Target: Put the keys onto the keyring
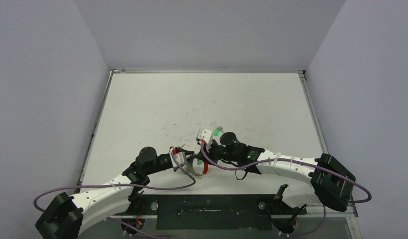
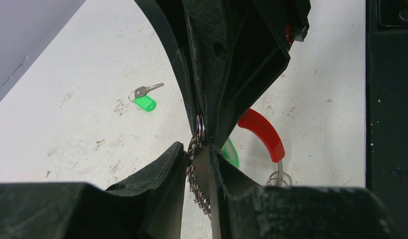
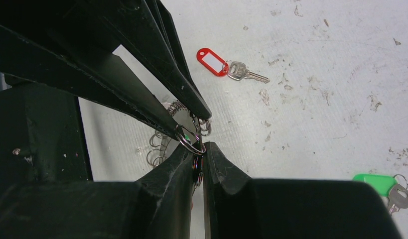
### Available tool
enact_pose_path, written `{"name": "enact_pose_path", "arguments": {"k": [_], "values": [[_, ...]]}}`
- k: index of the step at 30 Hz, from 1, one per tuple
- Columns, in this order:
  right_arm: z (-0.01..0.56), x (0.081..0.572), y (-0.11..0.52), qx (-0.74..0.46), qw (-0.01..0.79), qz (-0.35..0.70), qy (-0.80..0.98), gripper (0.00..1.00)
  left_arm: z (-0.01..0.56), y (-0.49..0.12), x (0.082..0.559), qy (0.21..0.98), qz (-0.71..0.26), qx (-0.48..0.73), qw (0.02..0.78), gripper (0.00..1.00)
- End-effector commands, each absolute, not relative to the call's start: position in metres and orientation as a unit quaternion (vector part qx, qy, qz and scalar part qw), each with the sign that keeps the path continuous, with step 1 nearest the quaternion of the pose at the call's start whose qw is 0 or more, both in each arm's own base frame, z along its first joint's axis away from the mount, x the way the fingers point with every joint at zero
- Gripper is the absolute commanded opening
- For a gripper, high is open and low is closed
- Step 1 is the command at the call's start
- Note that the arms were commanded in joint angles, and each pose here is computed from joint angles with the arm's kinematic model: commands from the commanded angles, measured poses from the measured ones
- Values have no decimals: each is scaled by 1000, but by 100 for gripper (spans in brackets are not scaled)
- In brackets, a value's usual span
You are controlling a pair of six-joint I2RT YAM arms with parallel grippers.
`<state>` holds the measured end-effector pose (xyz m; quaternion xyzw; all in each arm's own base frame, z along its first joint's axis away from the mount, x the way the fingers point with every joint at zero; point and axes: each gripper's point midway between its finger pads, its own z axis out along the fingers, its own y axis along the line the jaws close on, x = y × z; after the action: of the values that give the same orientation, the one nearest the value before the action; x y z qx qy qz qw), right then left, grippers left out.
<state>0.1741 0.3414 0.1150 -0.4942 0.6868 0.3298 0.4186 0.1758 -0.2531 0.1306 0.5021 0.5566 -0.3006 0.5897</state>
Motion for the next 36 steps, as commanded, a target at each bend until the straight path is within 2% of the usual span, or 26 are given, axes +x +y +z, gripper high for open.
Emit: {"name": "enact_pose_path", "arguments": {"k": [1, 11, 15, 20, 21, 25, 30, 36], "values": [[141, 176, 351, -493, 448, 339, 665, 0, 162, -261, 175, 512, -308, 499, 628, 21], [141, 177, 351, -492, 447, 340, 665, 0, 165, -266, 172, 510, -314, 500, 625, 14], [142, 176, 352, -493, 447, 339, 665, 0, 164, -266, 174, 516, -311, 499, 623, 0], [142, 176, 351, -494, 447, 338, 664, 0, 164, -265, 176, 522, -307, 498, 621, 0], [143, 176, 350, -495, 448, 338, 663, 2, 166, -265, 176, 524, -305, 496, 621, 0], [153, 171, 346, -509, 457, 339, 646, 24, 171, -261, 178, 536, -301, 488, 620, 0], [175, 162, 332, -555, 484, 321, 596, 45, 175, -260, 174, 541, -309, 489, 611, 0], [188, 156, 318, -616, 508, 293, 526, 49, 170, -265, 163, 541, -329, 508, 584, 0]]}}
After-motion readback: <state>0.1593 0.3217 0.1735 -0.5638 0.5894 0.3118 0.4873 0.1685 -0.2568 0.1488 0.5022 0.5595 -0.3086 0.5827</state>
